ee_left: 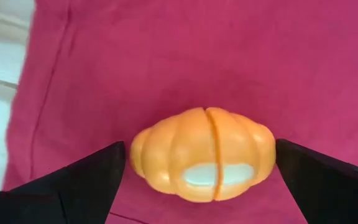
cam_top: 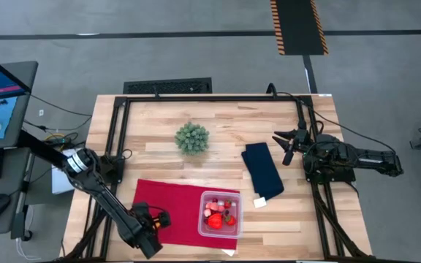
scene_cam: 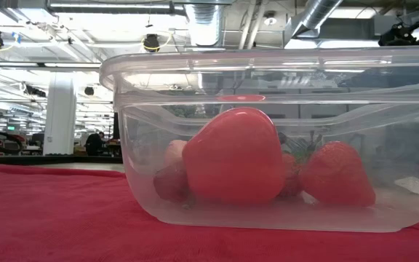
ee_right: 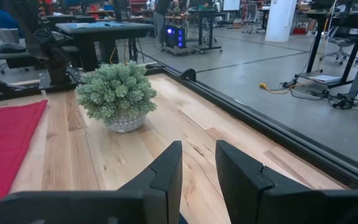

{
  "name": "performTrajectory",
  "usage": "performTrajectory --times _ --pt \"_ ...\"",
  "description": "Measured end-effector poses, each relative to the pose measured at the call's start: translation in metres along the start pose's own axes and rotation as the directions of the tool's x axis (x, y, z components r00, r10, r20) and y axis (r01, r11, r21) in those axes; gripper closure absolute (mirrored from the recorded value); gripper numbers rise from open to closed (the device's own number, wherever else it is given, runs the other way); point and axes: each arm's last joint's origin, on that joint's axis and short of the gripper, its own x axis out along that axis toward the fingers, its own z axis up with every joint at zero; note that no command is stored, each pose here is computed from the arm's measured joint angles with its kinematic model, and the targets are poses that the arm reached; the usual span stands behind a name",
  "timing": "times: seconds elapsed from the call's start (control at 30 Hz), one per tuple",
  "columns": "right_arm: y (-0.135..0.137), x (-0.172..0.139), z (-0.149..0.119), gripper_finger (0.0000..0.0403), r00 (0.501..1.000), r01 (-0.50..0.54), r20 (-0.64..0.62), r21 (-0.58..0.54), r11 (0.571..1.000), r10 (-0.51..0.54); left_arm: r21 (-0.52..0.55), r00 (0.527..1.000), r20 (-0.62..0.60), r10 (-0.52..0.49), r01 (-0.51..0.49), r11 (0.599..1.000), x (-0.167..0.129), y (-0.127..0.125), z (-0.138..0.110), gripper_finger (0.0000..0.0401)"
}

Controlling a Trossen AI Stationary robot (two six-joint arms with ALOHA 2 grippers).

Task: Pick and placing Produce into tupperware
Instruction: Put the croissant into the transparent bin

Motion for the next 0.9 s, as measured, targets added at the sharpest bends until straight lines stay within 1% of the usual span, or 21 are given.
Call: performTrajectory --times 0.37,0.9 --pt "0.0000 0.0000 0.0001 0.0283 1.000 0.000 0.000 0.000 1.000 0.000 0.023 1.000 -0.008 0.005 -0.005 1.000 0.0044 -0.0013 -0.0025 0.0001" --pt "0.0000 0.0000 0.0000 0.0283 1.000 0.000 0.000 0.000 1.000 0.000 0.017 1.000 -0.015 0.002 -0.001 1.000 0.0044 -0.0016 -0.0032 0.0002"
